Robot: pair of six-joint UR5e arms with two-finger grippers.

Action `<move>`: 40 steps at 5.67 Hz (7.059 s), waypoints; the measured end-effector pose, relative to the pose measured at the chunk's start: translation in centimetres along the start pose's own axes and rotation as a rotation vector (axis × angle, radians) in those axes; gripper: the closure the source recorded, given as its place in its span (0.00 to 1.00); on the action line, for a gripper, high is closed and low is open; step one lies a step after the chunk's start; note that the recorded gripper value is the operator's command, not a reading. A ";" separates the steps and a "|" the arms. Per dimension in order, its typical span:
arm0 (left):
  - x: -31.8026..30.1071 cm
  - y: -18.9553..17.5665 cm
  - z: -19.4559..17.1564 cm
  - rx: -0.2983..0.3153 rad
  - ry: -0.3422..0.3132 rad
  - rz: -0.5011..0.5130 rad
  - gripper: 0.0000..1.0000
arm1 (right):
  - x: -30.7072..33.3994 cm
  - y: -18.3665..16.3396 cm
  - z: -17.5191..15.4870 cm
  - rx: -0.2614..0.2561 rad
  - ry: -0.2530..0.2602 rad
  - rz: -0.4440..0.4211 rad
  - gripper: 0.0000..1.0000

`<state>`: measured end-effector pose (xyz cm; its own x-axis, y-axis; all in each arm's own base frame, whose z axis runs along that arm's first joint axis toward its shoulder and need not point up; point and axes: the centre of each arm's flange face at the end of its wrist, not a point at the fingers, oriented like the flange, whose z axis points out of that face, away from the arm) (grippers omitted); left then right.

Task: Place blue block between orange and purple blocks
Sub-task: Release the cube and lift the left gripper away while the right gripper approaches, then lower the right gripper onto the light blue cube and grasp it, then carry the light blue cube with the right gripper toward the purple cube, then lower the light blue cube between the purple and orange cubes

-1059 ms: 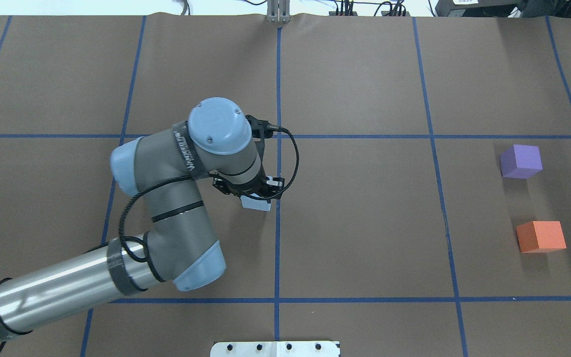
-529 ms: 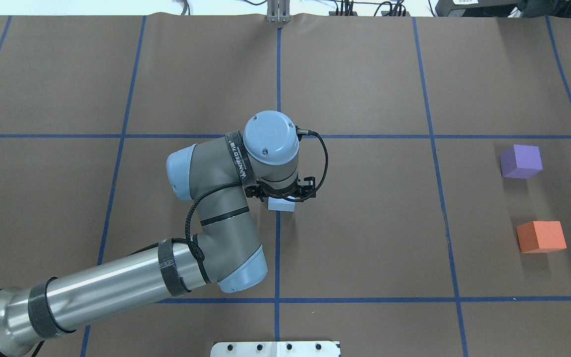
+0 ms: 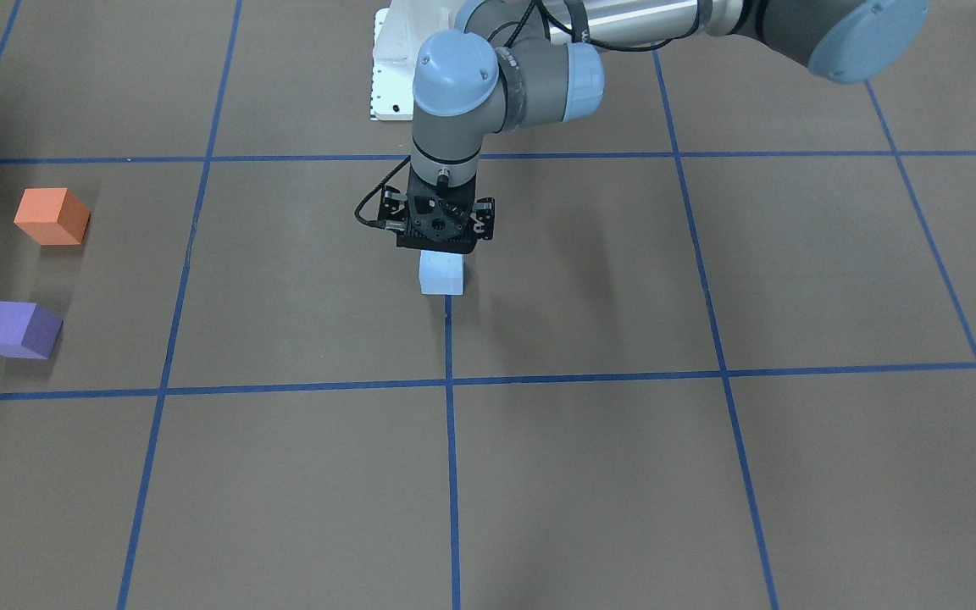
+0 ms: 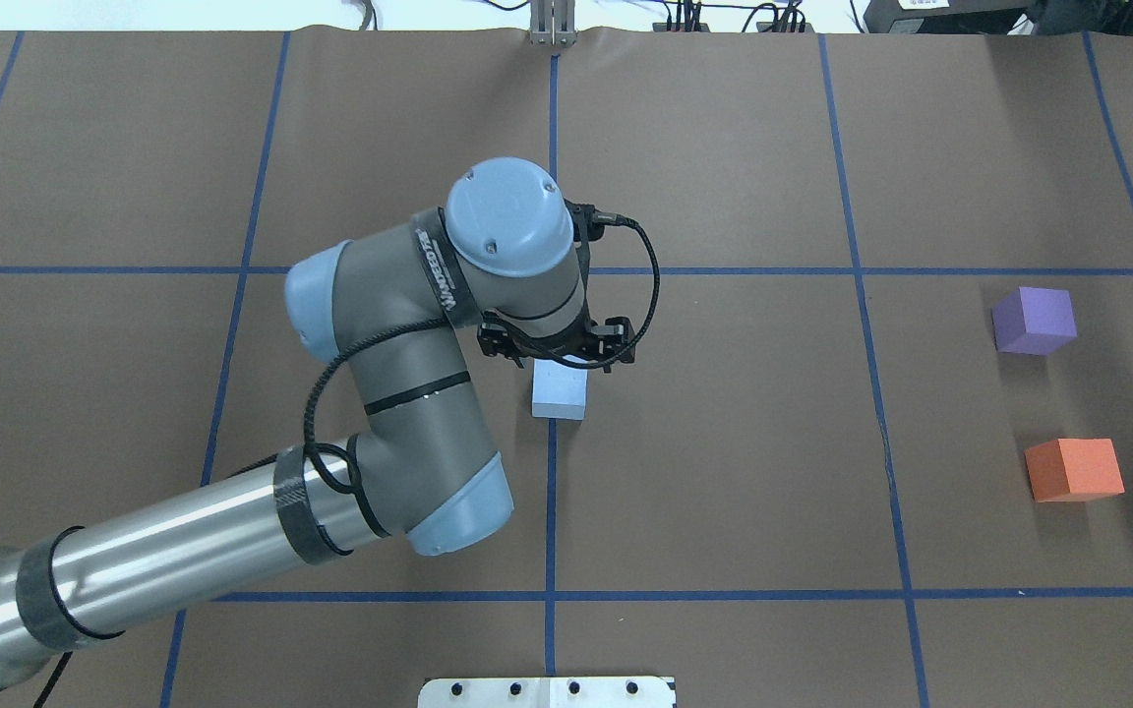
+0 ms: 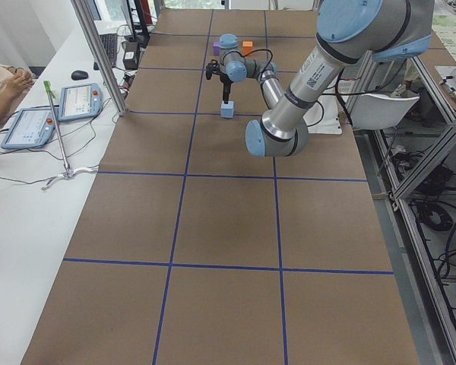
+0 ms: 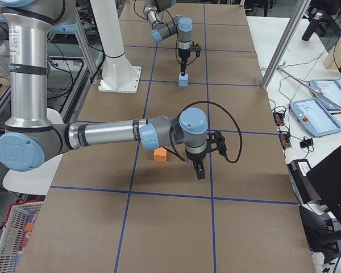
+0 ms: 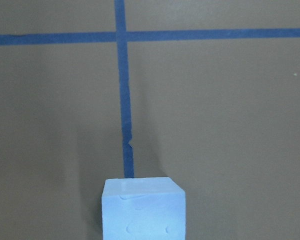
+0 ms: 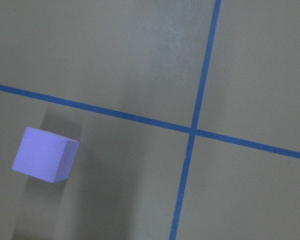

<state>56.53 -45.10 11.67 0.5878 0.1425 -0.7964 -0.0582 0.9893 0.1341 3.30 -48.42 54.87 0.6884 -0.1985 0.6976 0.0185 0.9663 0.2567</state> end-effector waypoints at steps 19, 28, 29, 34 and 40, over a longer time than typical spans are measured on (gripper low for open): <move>-77.4 3.1 -18.8 -0.111 -0.165 0.237 0.00 | -71.4 -3.5 23.4 0.064 0.061 0.242 1.00; -78.8 5.2 -19.9 -0.011 -0.143 -0.060 0.00 | -18.0 4.3 11.3 0.022 0.059 0.185 1.00; -78.7 5.1 -19.9 -0.010 -0.143 -0.058 0.00 | -15.6 6.0 12.4 0.021 0.059 0.193 1.00; -78.4 5.0 -20.1 -0.006 -0.137 -0.052 0.00 | -16.3 8.4 17.4 -0.002 0.073 0.240 1.00; -78.2 5.0 -20.1 -0.004 -0.136 -0.048 0.00 | -16.5 9.7 20.1 0.037 0.088 0.165 0.00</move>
<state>-6.01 -50.65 62.78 0.6940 0.0894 -0.7144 -0.0306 0.9950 0.0948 -22.46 -39.08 59.31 0.7404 -0.0212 0.6718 -0.1254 0.9776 0.1690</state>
